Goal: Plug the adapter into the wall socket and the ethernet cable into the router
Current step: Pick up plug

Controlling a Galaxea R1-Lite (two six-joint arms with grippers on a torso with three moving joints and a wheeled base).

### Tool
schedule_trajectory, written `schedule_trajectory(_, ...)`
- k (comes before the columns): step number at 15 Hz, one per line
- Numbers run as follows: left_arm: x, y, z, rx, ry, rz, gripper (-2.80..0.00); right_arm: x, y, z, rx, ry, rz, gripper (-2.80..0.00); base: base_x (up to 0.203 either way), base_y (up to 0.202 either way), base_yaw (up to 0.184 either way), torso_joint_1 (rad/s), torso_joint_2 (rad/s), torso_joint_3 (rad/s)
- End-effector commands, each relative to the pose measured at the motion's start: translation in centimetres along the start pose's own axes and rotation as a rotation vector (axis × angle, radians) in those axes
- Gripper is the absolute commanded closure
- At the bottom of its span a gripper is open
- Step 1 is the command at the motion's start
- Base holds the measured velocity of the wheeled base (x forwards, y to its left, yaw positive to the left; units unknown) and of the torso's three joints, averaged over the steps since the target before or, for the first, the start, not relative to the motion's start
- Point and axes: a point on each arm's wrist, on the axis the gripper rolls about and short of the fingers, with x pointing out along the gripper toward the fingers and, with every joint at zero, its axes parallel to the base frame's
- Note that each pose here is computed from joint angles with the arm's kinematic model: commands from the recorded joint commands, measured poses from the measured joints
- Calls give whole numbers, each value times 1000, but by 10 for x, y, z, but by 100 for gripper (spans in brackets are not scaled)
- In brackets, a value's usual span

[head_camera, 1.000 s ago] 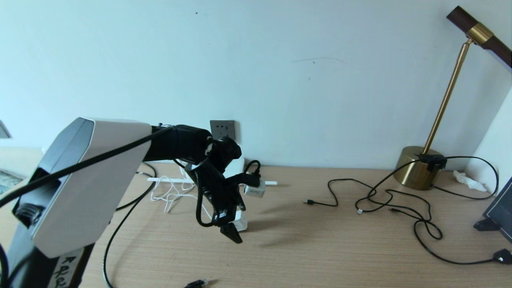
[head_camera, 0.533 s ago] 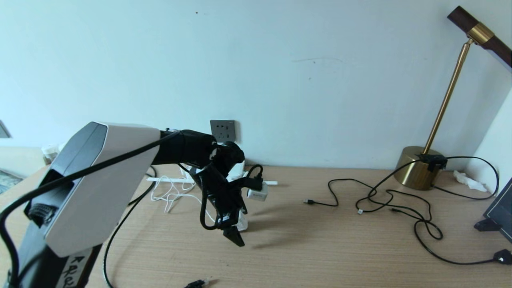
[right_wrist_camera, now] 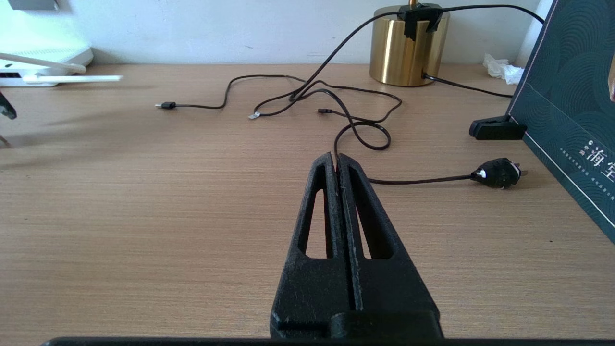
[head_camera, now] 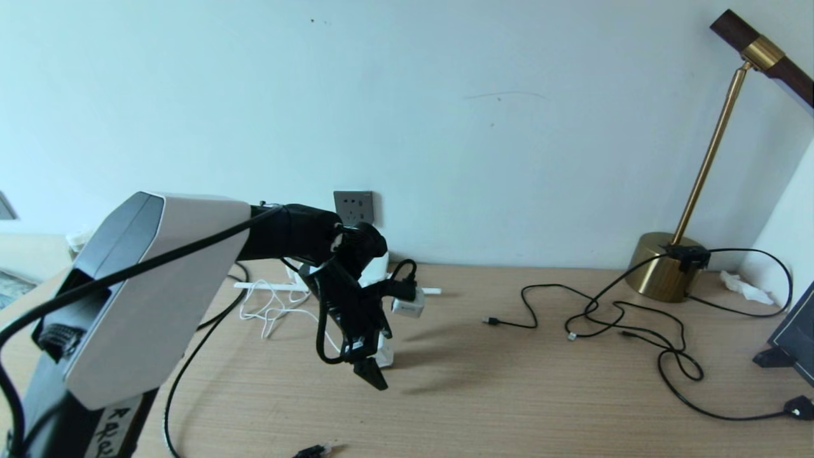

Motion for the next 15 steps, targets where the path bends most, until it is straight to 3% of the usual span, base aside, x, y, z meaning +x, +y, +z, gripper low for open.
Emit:
schedule_trajectory(1, -6, 1, -3, -3, -3, 8, -280, 1, 0, -3, 0, 9, -1, 0, 0, 0, 0, 0, 0, 0)
schedule_trajectory(15, -8, 3, -9, -15, -4, 9, -280, 1, 0, -3, 0, 9, -1, 0, 0, 0, 0, 0, 0, 0)
